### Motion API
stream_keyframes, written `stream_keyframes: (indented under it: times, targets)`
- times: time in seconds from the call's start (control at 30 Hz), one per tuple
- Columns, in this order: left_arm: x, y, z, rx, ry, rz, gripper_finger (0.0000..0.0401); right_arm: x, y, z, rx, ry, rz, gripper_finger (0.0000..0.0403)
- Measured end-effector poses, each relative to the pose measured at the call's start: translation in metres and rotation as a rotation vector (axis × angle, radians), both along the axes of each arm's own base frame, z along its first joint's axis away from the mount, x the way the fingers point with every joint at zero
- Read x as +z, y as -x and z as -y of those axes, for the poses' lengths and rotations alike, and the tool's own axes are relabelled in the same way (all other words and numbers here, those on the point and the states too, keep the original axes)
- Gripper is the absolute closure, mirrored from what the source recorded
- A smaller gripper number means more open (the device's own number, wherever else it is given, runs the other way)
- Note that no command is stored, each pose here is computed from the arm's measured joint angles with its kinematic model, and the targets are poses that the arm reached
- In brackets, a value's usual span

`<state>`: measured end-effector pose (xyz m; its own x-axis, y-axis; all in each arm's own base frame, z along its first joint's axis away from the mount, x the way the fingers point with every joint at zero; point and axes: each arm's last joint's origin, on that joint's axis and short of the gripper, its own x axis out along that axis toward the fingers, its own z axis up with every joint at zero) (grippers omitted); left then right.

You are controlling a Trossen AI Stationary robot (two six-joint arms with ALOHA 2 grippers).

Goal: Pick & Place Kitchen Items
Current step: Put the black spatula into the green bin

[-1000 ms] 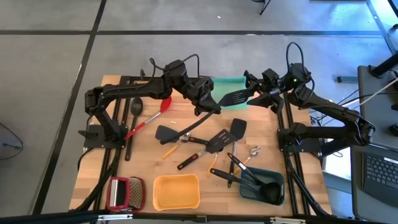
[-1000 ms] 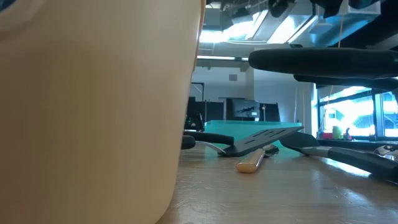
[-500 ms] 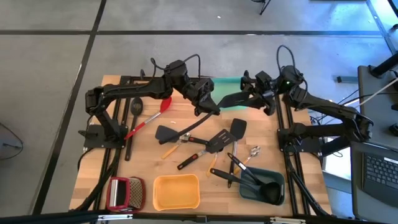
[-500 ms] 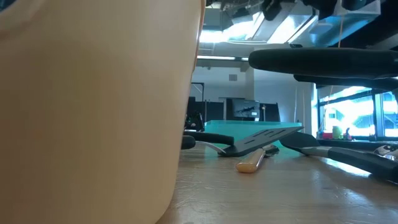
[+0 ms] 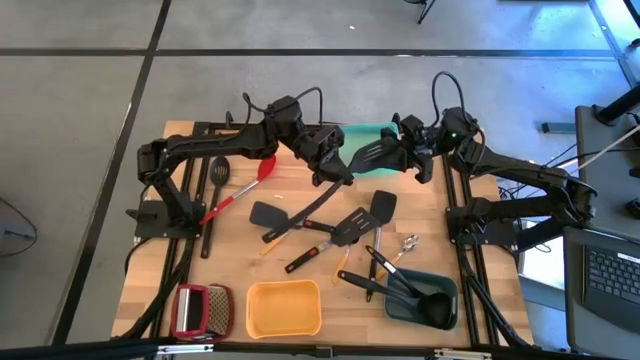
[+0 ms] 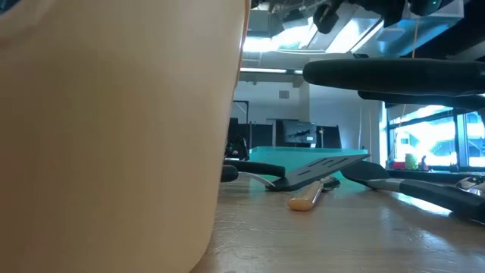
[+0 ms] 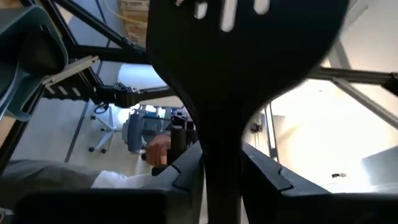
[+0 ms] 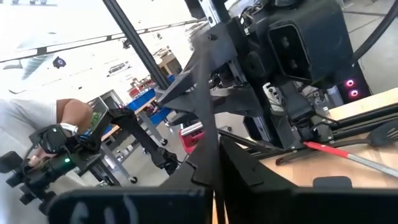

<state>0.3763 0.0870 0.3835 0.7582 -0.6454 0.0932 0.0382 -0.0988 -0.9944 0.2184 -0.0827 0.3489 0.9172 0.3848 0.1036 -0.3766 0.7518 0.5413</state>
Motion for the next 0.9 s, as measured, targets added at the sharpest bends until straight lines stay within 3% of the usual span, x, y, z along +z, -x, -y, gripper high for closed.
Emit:
stream_keyframes:
  times: [0.23,0.53,0.9]
  targets:
    - [0.003,0.004,-0.006,0.004,-0.049,0.042,0.03,0.0,0.0,0.0,0.009,-0.067,-0.029,0.0397]
    - [0.002,0.021,-0.037,0.105,-0.147,0.042,0.0313,-0.001,0.0,0.001,-0.008,-0.267,-0.111,0.0398]
    - [-0.018,0.034,-0.069,0.222,-0.292,-0.034,0.0251,-0.011,-0.001,-0.001,0.003,-0.356,-0.235,0.0398]
